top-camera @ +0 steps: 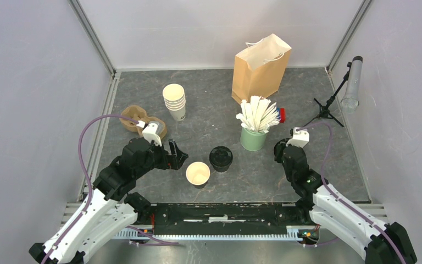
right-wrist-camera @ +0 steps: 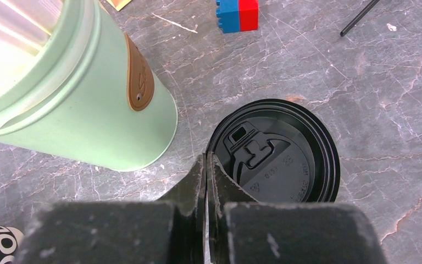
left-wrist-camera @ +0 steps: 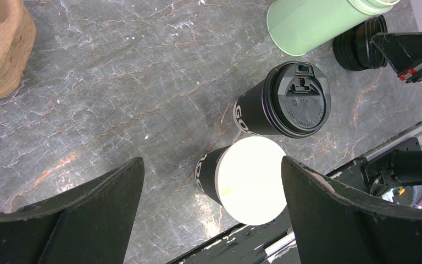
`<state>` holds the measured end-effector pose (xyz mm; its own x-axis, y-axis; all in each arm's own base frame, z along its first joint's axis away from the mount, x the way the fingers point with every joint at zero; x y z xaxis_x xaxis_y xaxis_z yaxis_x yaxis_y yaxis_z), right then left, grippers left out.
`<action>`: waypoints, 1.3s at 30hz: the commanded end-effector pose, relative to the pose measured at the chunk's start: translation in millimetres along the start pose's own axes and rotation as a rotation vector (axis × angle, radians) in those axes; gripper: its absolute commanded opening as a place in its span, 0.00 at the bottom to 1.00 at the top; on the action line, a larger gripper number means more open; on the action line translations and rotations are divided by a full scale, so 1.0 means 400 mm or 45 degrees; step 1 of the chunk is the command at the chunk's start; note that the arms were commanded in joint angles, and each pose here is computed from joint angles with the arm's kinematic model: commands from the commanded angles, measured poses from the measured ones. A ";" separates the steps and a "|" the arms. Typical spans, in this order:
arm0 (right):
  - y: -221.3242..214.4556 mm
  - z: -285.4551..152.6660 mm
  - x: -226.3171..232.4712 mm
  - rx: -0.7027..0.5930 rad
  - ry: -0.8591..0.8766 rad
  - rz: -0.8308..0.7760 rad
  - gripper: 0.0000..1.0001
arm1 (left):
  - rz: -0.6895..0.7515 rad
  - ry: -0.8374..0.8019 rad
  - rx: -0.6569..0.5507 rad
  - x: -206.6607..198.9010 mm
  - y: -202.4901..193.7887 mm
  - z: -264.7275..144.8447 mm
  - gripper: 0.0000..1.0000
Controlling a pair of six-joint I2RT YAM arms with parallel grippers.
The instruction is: Pack the takeout coffee
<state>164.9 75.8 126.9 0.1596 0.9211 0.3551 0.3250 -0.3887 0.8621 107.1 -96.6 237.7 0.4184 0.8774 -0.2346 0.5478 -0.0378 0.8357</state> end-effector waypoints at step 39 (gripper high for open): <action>0.094 -0.008 -0.044 0.080 -0.539 0.014 0.24 | 0.044 -0.005 -0.032 0.000 0.009 0.002 1.00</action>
<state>166.3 53.4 142.7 0.4216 0.8994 0.1158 0.4473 -0.3174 0.8362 107.6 -97.1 237.0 0.4185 0.8775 -0.2340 0.5519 -0.0410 0.8329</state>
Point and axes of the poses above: each gripper's point midway between its finger pads, its own z axis out along the fingers, its own x axis along the line the jaws close on, y = z × x, the point moved 10 cm from there along -z, back along the fingers, and after that the axes turned 11 degrees about z, right-handed, at the moved point
